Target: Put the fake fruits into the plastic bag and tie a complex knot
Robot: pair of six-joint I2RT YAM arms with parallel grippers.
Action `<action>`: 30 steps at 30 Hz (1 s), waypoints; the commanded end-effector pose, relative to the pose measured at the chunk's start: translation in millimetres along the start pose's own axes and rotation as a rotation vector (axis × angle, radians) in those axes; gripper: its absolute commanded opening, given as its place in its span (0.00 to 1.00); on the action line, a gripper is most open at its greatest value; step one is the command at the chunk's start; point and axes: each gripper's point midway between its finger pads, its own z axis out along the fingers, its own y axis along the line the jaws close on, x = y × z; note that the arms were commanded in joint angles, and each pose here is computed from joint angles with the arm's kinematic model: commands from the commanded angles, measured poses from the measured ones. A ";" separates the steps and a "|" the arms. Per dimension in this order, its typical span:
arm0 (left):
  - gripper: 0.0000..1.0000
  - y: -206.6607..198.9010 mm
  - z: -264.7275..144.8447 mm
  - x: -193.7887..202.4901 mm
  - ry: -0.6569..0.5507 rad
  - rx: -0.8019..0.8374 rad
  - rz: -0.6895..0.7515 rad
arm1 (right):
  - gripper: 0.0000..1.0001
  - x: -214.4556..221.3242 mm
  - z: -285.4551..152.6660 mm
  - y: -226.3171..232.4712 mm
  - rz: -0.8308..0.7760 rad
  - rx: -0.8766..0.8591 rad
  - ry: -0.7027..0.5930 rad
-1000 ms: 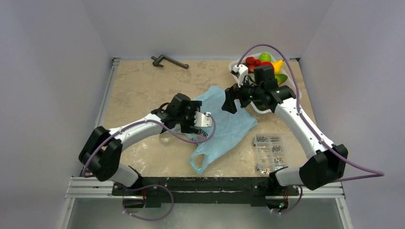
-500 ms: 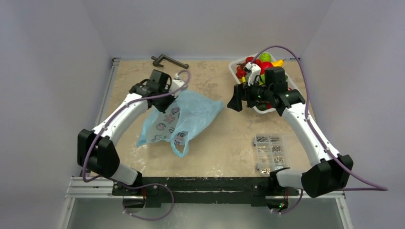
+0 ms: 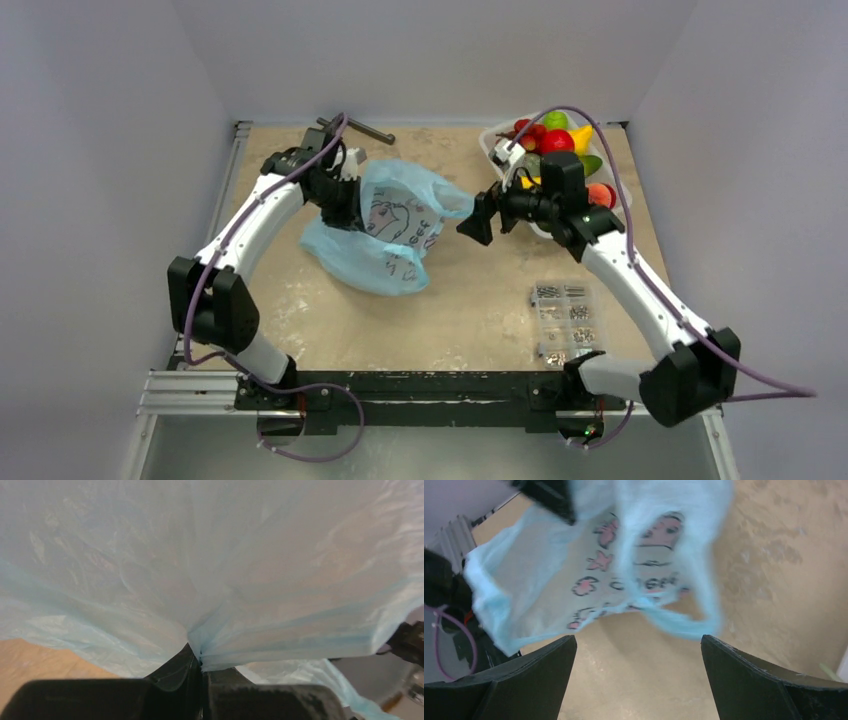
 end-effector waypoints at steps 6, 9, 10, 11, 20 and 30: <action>0.00 -85.9 -22.4 -11.3 0.104 0.506 0.111 | 0.99 -53.9 -11.6 53.8 -0.716 0.171 -0.375; 0.00 -88.9 -26.7 -0.6 0.132 0.556 0.151 | 0.99 -81.8 -24.4 22.9 -0.791 0.405 -0.444; 0.00 -89.6 -28.0 4.4 0.152 0.572 0.155 | 0.99 -87.8 -28.5 21.0 -0.822 0.433 -0.460; 0.00 -91.1 -29.8 9.5 0.171 0.595 0.158 | 0.99 -91.0 -32.7 19.0 -0.847 0.458 -0.472; 0.00 -89.7 -40.0 38.6 0.222 0.690 0.332 | 0.99 -94.0 -30.9 3.3 -1.008 0.519 -0.434; 0.00 -81.9 -52.5 39.1 0.221 0.682 0.619 | 0.66 -66.4 -10.7 20.6 -1.030 0.071 -0.263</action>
